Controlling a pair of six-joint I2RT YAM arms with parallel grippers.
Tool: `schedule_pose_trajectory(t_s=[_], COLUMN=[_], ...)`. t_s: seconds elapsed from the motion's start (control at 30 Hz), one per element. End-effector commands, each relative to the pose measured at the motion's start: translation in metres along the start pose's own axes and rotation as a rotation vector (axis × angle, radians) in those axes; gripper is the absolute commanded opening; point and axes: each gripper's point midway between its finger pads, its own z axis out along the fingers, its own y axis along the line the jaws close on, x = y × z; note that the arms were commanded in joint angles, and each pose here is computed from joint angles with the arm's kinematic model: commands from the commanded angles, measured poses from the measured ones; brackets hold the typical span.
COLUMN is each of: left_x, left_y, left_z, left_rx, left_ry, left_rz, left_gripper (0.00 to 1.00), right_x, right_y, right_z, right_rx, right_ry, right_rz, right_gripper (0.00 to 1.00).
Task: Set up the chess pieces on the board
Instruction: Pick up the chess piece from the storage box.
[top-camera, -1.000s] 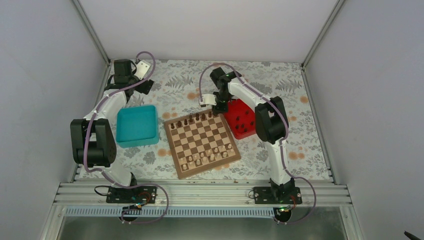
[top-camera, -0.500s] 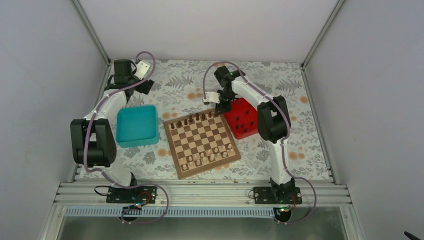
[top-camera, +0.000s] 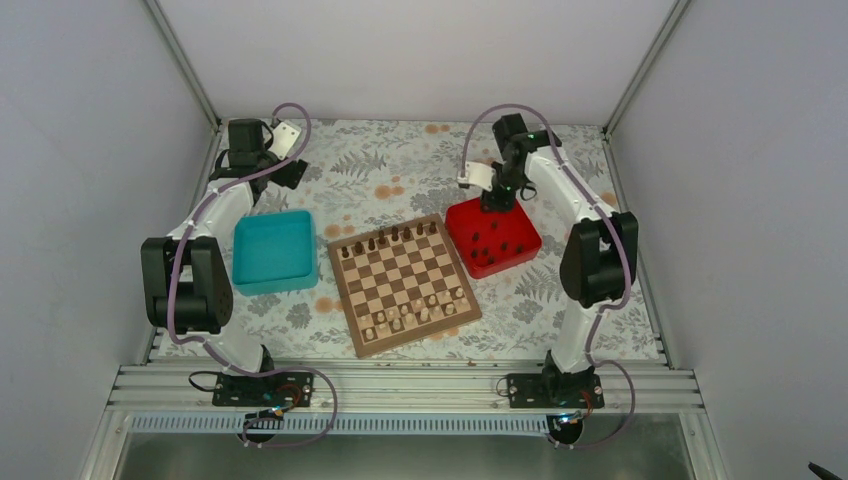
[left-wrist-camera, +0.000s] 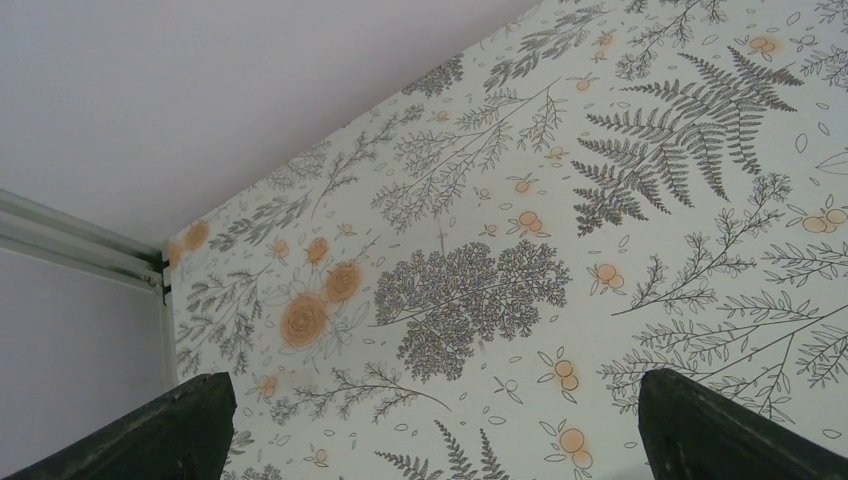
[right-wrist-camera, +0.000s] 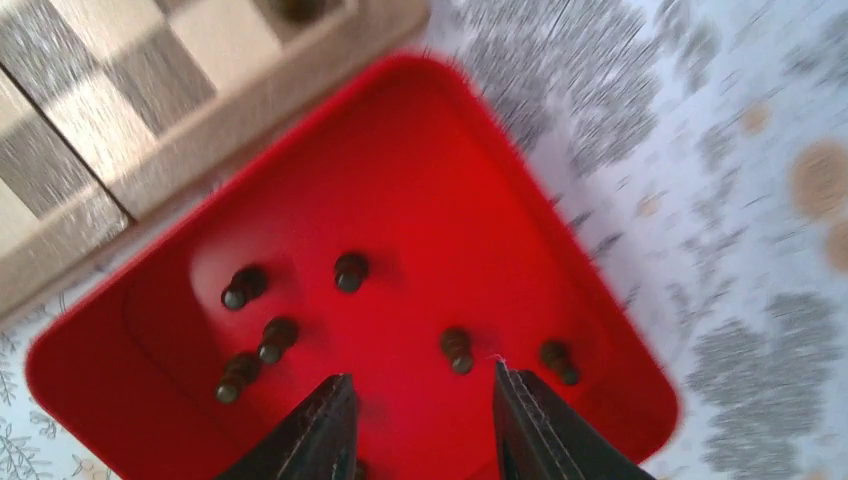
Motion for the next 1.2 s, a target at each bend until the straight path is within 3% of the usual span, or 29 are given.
schedule_pose_trajectory(t_s=[0.0, 0.27, 0.53, 1.17], left_x=[0.003, -0.001, 0.000, 0.006], left_y=[-0.002, 0.000, -0.001, -0.005], left_z=[0.008, 0.009, 0.008, 0.010], left_rx=[0.005, -0.007, -0.004, 0.001], left_ry=[0.004, 0.010, 0.013, 0.015], left_rz=[-0.001, 0.005, 0.008, 0.012], left_gripper=[1.00, 1.00, 1.00, 1.00], right_x=[0.030, 0.024, 0.032, 0.027], right_y=[0.015, 0.012, 0.019, 0.031], right_z=[0.036, 0.071, 0.096, 0.084], right_rx=[-0.058, -0.068, -0.131, -0.201], right_ry=[0.070, 0.010, 0.043, 0.024], right_rz=[0.030, 0.051, 0.070, 0.093], right_gripper=[0.37, 0.36, 0.36, 0.34])
